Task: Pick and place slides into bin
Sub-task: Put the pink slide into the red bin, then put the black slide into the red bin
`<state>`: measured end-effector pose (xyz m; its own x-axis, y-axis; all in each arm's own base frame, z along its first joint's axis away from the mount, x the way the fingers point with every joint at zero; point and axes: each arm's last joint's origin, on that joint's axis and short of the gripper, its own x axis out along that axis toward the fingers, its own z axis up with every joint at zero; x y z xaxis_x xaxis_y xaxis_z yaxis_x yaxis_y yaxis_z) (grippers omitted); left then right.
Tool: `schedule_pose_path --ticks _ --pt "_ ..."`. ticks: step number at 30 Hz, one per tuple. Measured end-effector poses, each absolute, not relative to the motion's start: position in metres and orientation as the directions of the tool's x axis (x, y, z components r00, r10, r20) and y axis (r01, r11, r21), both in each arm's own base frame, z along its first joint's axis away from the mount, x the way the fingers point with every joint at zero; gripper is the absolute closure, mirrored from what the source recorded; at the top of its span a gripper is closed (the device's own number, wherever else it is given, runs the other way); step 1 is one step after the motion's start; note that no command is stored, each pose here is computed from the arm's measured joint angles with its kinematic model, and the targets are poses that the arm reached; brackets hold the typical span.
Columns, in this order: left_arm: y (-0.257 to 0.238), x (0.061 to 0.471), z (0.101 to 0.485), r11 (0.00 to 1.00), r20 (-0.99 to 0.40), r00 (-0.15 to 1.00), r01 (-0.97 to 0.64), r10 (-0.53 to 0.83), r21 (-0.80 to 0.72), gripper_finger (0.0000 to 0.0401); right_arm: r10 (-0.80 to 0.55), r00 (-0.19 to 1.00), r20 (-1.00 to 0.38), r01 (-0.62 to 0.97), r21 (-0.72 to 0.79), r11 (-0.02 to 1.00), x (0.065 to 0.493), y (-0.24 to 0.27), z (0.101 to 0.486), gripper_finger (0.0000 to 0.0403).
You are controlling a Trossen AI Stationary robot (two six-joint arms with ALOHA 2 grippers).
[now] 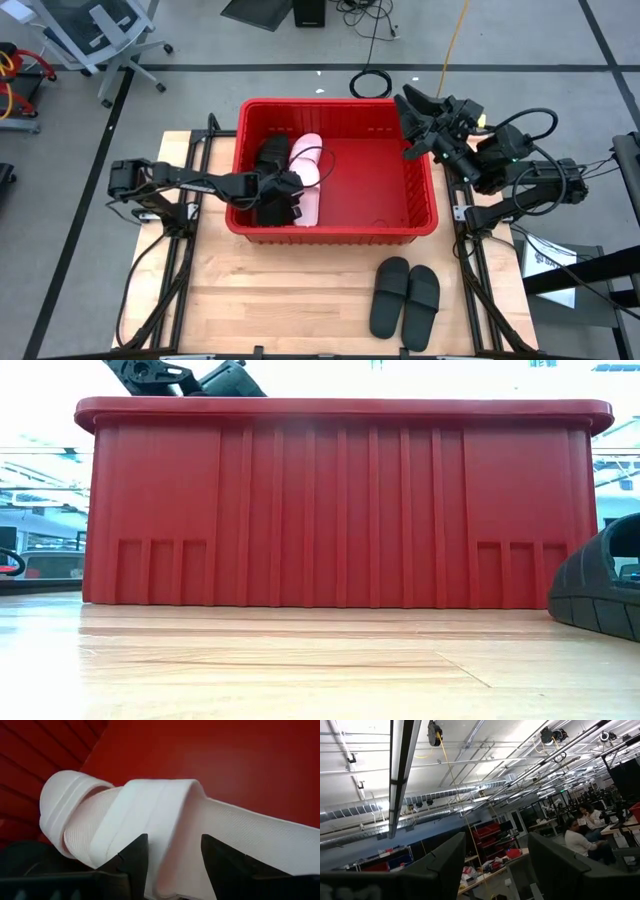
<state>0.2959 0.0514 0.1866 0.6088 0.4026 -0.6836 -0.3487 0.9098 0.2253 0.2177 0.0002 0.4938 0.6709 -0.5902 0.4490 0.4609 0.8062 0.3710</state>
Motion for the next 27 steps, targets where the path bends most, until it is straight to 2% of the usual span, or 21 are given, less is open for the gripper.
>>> schedule_pose_path --ticks 14,18,22,27 --pt "0.050 0.284 0.219 0.903 -0.600 0.678 -0.367 0.423 0.222 0.0228 -0.588 0.683 0.434 0.446 0.390 0.806 0.224 0.001 0.490 0.0197" --pt "0.048 0.280 0.229 0.914 -0.575 0.714 -0.356 0.400 0.194 0.0229 -0.584 0.680 0.445 0.423 0.413 0.807 0.226 0.001 0.490 0.0197" --pt "0.044 0.276 0.243 0.929 -0.536 0.761 -0.332 0.365 0.161 0.0229 -0.524 0.705 0.479 0.354 0.403 0.844 0.226 0.003 0.492 0.0197" --pt "0.037 0.274 0.269 0.963 -0.461 0.845 -0.243 0.270 0.120 0.0228 -0.471 0.730 0.495 0.286 0.404 0.869 0.227 0.004 0.492 0.0197"
